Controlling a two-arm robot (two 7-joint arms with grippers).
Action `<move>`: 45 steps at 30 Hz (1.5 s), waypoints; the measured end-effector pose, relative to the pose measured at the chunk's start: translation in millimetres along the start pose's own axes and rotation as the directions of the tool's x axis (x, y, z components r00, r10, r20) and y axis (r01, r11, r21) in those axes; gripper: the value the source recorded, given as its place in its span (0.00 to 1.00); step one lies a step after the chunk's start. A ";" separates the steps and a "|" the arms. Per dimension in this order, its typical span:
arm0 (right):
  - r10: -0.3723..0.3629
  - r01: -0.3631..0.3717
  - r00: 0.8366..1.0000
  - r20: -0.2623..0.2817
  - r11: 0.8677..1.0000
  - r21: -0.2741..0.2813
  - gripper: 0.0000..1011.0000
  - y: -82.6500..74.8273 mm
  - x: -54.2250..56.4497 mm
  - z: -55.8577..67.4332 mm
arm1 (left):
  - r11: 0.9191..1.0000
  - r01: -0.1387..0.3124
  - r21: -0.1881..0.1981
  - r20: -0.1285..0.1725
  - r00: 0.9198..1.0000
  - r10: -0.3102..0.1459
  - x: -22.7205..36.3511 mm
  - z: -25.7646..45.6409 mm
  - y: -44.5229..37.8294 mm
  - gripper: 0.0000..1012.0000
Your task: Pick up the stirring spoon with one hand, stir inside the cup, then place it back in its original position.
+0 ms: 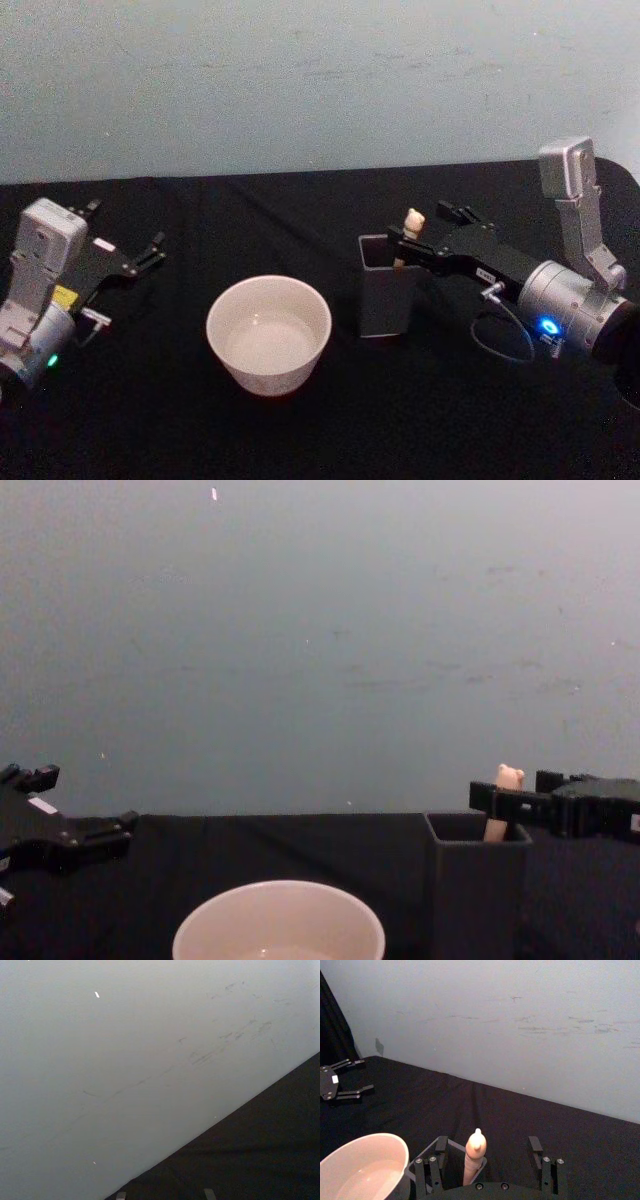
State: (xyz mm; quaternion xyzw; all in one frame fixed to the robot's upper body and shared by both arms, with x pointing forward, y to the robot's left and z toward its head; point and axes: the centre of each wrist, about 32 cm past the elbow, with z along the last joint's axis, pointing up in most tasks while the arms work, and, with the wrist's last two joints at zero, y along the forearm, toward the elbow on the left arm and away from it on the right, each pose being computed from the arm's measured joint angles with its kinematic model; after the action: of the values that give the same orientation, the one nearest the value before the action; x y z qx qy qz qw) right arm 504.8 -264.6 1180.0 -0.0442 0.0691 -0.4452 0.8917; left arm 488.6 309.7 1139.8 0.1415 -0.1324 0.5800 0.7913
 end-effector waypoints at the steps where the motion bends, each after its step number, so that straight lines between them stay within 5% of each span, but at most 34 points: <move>1: 0.000 0.000 1.000 0.000 1.000 0.000 0.99 0.0 0.0 0.0 | 1.000 0.000 0.000 0.000 1.000 0.000 0.0 0.0 0.0 0.99; 13: -0.001 0.001 1.000 0.001 1.000 0.002 0.97 0.3 0.0 0.0 | 1.000 0.000 0.000 0.000 1.000 0.000 0.0 0.0 0.0 0.99; 26: -0.001 0.001 1.000 0.002 1.000 0.003 0.64 0.5 0.1 0.1 | 1.000 0.000 0.000 0.000 1.000 0.000 0.0 0.0 0.0 0.99; 37: -0.001 0.001 1.000 0.003 1.000 0.004 0.26 0.5 0.1 0.1 | 1.000 0.000 0.000 0.000 1.000 0.000 0.0 0.0 0.0 0.99; 45: -0.001 0.001 1.000 0.003 1.000 0.004 0.21 0.5 0.1 0.2 | 1.000 0.000 0.000 0.000 1.000 0.000 0.0 0.0 0.0 0.99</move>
State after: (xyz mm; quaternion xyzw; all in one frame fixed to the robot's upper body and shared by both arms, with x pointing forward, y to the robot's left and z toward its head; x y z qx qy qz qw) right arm 505.2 -264.4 1180.1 -0.0430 0.0670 -0.4457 0.8916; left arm 488.6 309.6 1139.8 0.1415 -0.1325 0.5799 0.7913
